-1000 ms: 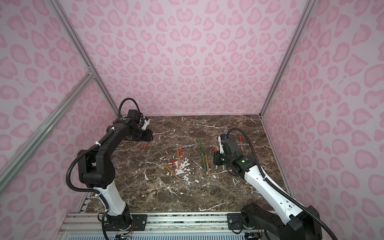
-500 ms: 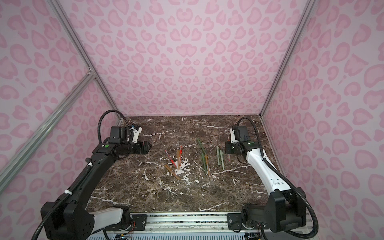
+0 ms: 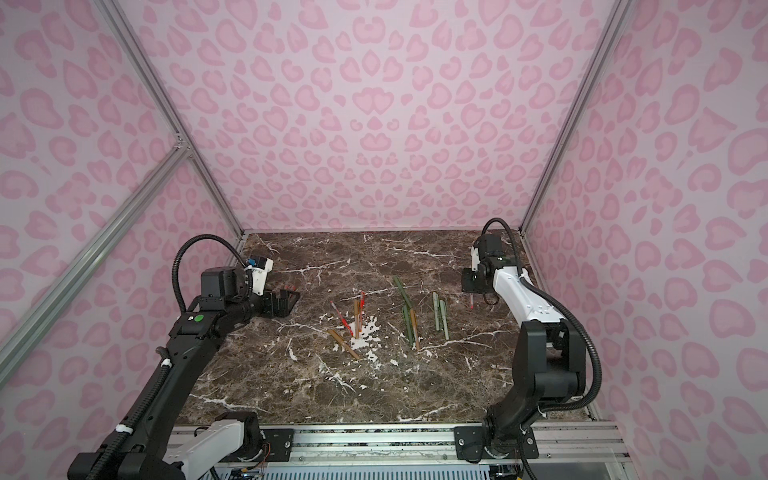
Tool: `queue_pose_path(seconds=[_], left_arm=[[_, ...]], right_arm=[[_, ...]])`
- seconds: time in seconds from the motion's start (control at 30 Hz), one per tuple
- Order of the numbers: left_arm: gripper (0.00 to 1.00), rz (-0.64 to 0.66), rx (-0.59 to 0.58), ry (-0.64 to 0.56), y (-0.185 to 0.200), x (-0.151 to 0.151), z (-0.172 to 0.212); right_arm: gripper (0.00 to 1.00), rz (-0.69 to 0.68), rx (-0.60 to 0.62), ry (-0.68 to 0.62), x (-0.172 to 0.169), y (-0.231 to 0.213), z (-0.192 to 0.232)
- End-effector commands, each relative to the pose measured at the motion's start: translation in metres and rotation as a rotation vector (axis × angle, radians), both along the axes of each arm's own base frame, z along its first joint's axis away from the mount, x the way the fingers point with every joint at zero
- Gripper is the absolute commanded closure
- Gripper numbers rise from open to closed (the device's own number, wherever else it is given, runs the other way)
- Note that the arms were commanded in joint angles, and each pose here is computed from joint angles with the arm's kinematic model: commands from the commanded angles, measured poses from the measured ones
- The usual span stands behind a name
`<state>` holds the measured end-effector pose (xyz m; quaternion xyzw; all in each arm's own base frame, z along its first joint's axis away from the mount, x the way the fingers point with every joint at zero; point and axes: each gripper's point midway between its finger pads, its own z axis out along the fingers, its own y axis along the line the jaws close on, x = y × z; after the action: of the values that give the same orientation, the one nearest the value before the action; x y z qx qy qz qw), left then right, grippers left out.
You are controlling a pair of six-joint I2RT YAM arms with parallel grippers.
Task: Open the pen caps
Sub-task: 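Lower the uncapped pen beside the first pen and open the right gripper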
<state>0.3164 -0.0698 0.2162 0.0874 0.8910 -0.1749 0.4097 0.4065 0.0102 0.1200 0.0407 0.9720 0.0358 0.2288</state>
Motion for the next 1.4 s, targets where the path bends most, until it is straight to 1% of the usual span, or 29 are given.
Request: queue_pose_path(seconds=[0.0,0.2,0.3,0.37,0.43,0.53,0.67,0.8,0.93,1.03,1.1,1.27,1.37], left_arm=[[0.02,-0.011,-0.015,-0.043,-0.001,0.004,0.01],[0.02,-0.006,-0.007,-0.063,0.002,0.002,0.014],[0.02,0.01,-0.017,-0.064,0.006,0.002,0.019],[0.02,0.01,-0.02,-0.073,0.006,0.001,0.019],[0.02,0.009,-0.021,-0.074,0.006,0.001,0.018],[0.02,0.025,-0.036,-0.074,0.01,0.001,0.023],[0.02,0.04,-0.038,-0.079,0.015,0.001,0.02],[0.02,0.057,-0.058,-0.069,0.018,0.002,0.024],[0.02,0.064,-0.056,-0.08,0.021,0.003,0.024],[0.02,0.073,-0.06,-0.073,0.024,0.003,0.025],[0.02,0.074,-0.062,-0.075,0.024,0.003,0.026],[0.02,0.077,-0.061,-0.078,0.025,0.003,0.026],[0.02,0.079,-0.06,-0.08,0.026,0.004,0.027]], right_arm=[[1.0,-0.011,-0.052,0.035,0.01,-0.014,-0.013],[1.0,-0.034,-0.054,0.089,0.032,-0.034,-0.038],[1.0,-0.043,-0.037,0.116,0.04,-0.039,-0.052],[1.0,-0.038,-0.033,0.117,0.052,-0.042,-0.056],[1.0,-0.041,-0.036,0.138,0.056,-0.044,-0.068],[1.0,-0.036,-0.008,0.163,0.059,-0.04,-0.081],[1.0,-0.028,0.007,0.174,0.065,-0.037,-0.092],[0.99,-0.019,0.013,0.197,0.064,-0.033,-0.101],[0.94,-0.019,0.004,0.208,0.065,-0.035,-0.107],[0.86,-0.005,0.005,0.221,0.061,-0.029,-0.112],[0.83,0.0,-0.006,0.217,0.063,-0.03,-0.11],[0.76,-0.006,0.005,0.207,0.064,-0.028,-0.104],[0.73,-0.006,-0.007,0.18,0.066,-0.03,-0.09]])
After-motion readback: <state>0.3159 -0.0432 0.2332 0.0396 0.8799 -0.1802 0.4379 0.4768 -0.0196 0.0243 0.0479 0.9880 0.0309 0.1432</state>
